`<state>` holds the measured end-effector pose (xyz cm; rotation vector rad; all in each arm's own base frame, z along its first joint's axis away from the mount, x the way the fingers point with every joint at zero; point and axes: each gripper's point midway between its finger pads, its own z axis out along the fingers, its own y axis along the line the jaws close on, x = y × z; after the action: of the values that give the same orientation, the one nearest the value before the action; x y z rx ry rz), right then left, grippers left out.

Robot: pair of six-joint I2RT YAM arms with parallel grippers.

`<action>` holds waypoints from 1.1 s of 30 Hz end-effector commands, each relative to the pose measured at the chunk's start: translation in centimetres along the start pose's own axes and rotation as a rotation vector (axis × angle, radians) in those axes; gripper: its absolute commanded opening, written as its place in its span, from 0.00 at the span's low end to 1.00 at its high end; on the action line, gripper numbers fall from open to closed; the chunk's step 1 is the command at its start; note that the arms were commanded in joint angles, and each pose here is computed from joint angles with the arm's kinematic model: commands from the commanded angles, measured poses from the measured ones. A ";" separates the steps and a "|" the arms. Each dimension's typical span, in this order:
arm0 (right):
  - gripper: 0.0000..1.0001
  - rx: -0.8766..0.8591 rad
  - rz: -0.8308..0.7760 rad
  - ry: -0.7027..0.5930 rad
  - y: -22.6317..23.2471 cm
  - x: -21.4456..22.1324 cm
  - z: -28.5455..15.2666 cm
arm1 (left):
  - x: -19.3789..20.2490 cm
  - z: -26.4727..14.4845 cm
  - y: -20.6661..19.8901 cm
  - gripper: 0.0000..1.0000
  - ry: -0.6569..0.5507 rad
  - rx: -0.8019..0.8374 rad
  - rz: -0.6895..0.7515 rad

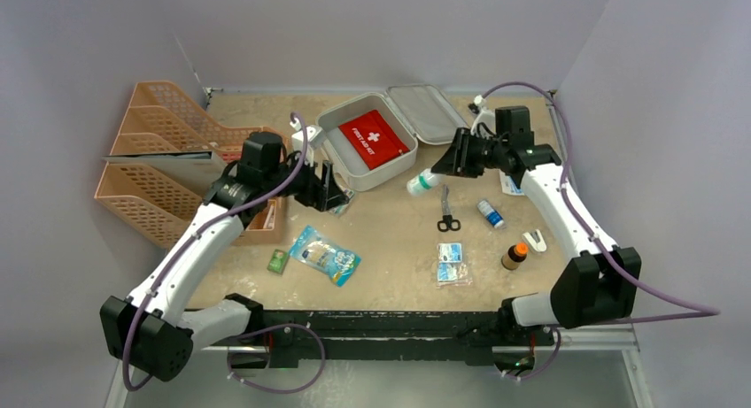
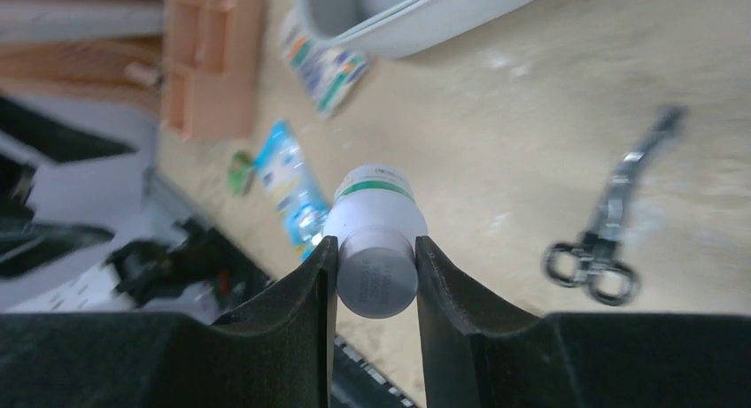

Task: Organize the medicine kit
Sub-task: Pick up the pill bottle at the center of the board.

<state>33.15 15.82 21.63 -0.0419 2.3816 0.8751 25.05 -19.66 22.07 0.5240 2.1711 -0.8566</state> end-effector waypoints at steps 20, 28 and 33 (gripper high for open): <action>0.09 -0.713 -0.096 0.117 15.4 4.4 -3.8 | -5.1 2.3 -9.6 0.68 0.136 0.522 0.017; 0.10 -0.759 -0.114 0.115 16.3 3.8 -4.3 | -5.2 3.0 -10.9 0.66 0.161 0.620 0.037; 0.10 -0.751 -0.108 0.107 16.3 3.6 -4.1 | -4.5 3.5 -11.5 0.61 0.205 0.678 0.046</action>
<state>24.91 26.55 29.08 -0.4450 2.0731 1.6579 23.45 -29.69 26.97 0.9012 2.1105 -1.5257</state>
